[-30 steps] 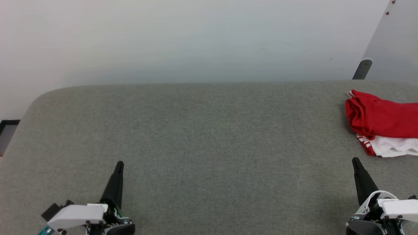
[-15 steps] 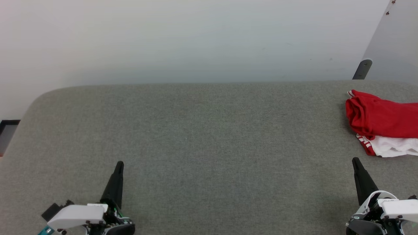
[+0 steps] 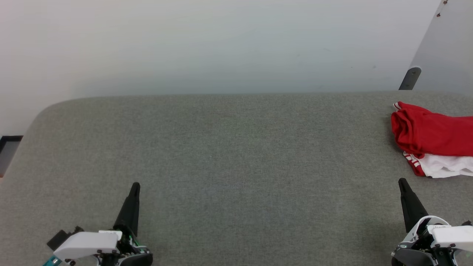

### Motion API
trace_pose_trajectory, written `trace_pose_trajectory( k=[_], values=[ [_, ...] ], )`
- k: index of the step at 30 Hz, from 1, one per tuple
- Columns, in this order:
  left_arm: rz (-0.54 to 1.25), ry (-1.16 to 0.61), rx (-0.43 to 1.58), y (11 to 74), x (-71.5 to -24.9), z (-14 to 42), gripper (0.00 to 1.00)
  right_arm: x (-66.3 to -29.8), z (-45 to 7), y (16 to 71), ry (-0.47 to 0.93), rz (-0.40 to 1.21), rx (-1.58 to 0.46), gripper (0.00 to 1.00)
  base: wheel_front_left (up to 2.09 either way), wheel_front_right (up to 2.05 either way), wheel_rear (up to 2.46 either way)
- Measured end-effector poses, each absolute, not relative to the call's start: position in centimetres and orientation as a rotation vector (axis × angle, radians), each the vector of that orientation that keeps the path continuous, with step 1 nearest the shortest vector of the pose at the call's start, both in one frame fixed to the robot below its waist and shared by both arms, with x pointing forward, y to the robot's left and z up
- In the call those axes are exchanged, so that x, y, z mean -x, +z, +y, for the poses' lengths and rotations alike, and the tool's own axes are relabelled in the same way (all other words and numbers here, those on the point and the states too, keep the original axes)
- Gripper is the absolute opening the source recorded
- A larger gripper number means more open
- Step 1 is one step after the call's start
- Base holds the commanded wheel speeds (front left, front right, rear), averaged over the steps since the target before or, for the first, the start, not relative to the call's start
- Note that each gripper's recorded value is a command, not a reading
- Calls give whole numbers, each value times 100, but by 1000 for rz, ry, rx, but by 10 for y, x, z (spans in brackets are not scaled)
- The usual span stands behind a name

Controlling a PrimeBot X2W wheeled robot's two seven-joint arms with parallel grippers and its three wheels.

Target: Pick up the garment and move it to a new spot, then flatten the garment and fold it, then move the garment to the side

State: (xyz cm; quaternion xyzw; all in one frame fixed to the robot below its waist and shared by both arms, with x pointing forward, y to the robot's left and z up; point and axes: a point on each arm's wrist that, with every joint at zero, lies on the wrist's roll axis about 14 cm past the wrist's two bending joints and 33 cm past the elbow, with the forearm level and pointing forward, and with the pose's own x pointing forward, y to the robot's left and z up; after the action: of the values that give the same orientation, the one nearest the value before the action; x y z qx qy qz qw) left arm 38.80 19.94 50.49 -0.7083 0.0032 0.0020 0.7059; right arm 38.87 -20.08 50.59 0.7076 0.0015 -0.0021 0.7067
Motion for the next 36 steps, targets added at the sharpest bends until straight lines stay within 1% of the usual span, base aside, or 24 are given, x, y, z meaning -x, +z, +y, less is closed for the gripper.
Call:
trace_pose_trajectory(
  k=[36],
  values=[
    [7,4,1574,505,-388,199,0,-389,-201,506,-5,3,-1572,0,0,0,0]
  ],
)
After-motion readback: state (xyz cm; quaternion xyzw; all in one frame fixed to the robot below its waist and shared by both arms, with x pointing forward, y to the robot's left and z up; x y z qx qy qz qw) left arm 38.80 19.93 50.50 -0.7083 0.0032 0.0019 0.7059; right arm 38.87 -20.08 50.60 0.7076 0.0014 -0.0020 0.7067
